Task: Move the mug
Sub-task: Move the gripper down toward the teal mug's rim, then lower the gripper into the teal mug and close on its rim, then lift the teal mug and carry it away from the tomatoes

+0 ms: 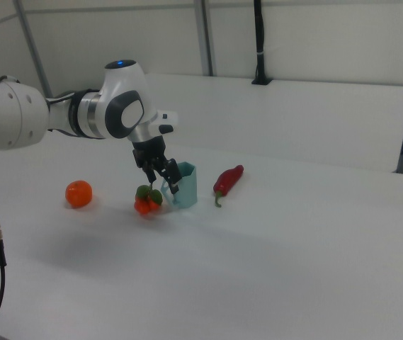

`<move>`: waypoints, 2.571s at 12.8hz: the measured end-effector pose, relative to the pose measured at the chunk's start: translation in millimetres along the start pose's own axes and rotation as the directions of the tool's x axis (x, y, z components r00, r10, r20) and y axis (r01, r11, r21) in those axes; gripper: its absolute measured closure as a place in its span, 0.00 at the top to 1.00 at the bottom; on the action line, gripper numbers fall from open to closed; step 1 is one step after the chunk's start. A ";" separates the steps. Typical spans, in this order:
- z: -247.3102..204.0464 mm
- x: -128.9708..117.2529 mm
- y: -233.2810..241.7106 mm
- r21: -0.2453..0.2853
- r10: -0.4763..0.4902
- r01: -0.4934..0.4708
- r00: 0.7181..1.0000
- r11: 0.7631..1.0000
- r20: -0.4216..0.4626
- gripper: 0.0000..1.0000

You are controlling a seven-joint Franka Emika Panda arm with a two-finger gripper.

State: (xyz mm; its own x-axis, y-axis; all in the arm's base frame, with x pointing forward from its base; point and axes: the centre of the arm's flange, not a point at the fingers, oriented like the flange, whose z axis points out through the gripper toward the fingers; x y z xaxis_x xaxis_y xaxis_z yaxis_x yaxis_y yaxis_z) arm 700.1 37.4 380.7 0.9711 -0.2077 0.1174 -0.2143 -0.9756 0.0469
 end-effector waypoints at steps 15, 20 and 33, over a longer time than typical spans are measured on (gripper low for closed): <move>26.1 0.4 -7.6 -0.027 -0.032 0.031 0.999 0.999 -0.003 0.42; 25.5 0.8 -7.7 -0.026 -0.032 0.031 0.999 0.999 -0.005 0.25; -75.0 2.7 6.3 -0.006 -0.009 0.009 0.994 1.000 -0.113 0.25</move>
State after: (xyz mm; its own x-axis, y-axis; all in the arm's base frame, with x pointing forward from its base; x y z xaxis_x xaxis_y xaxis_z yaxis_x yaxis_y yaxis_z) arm 693.5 36.1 455.7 0.9549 -0.1894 0.2286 -0.2066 -0.9769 0.0538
